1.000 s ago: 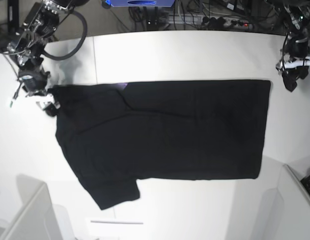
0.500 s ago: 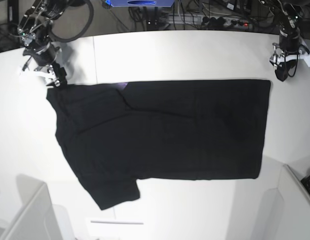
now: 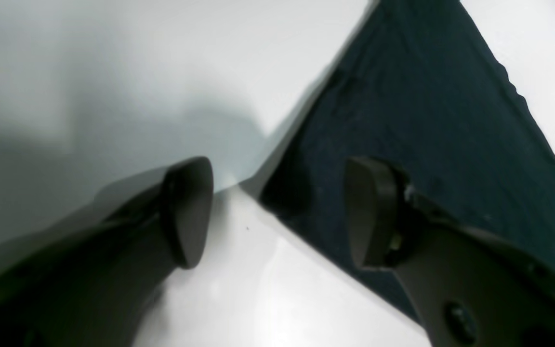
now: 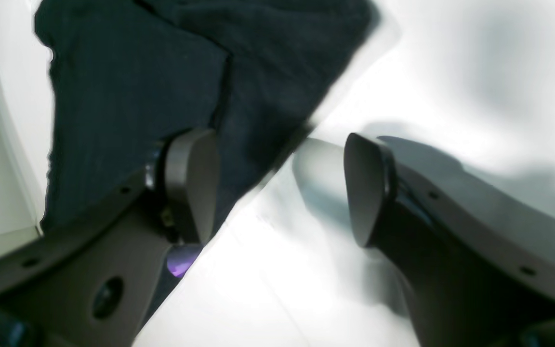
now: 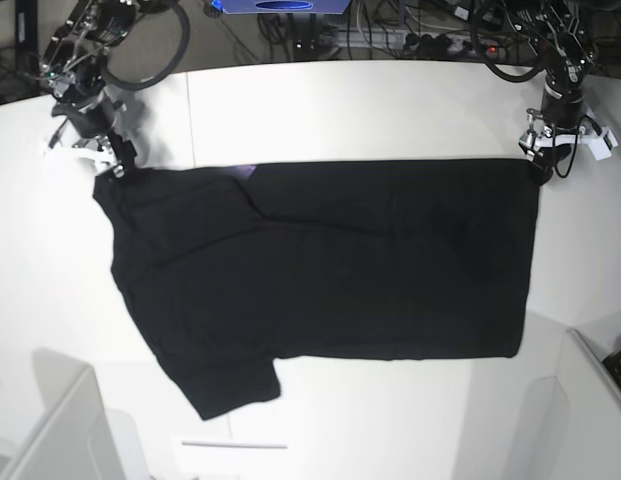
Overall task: Fold the T-shirt properly
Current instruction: 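Regrasp the shoulder corners with both grippers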
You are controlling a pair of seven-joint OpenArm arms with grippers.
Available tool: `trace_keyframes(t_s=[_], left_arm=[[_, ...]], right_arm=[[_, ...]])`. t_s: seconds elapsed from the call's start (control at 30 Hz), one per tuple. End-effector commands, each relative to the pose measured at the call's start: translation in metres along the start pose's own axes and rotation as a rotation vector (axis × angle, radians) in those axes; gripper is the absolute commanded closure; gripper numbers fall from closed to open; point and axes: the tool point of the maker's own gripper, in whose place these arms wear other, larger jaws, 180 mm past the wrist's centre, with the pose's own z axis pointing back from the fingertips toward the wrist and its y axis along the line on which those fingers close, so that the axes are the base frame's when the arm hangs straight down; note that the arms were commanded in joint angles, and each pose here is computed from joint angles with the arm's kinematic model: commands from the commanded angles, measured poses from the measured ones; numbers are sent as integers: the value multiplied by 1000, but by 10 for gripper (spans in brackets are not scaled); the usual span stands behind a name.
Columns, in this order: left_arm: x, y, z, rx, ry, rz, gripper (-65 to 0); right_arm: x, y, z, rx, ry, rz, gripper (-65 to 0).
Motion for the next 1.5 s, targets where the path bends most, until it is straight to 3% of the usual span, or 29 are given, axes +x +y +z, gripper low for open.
trace_keyframes(t_s=[0.0,0.37,0.5,0.9,0.97,1.07,1.23,1.37,1.47], left_arm=[[12,-6,1,-24,-34,-10,-411],[15,-14,-10,-43,-43,13,-411],[13,-27,-18,-78,-20,-18,-410],[4,-21,-25,-65,6,6,-406],[5,-22,-26,-68,5,6,-357],[4,-23,-26,-71,6,5,-204],[4,-24,-27,-73,9,4,-12],[-3,-19,-29,-61,27,18,0],[-10,-10,-31,-43,49,28,0]], right_arm=[[11,4,0,16,-29,16,-389],[14,-10,-31,-8,-4,-38,-389],[17,-11,-35,-13,5,-32,-389],[10,-28,-45,-45,45,-57,-387],[10,-28,-45,-45,45,-57,-363],[10,-27,-45,-44,45,-55,-278],[10,-27,-45,-43,45,-55,-135],[10,-27,-45,-43,48,-55,-17],[13,-26,-45,-39,42,-61,0]])
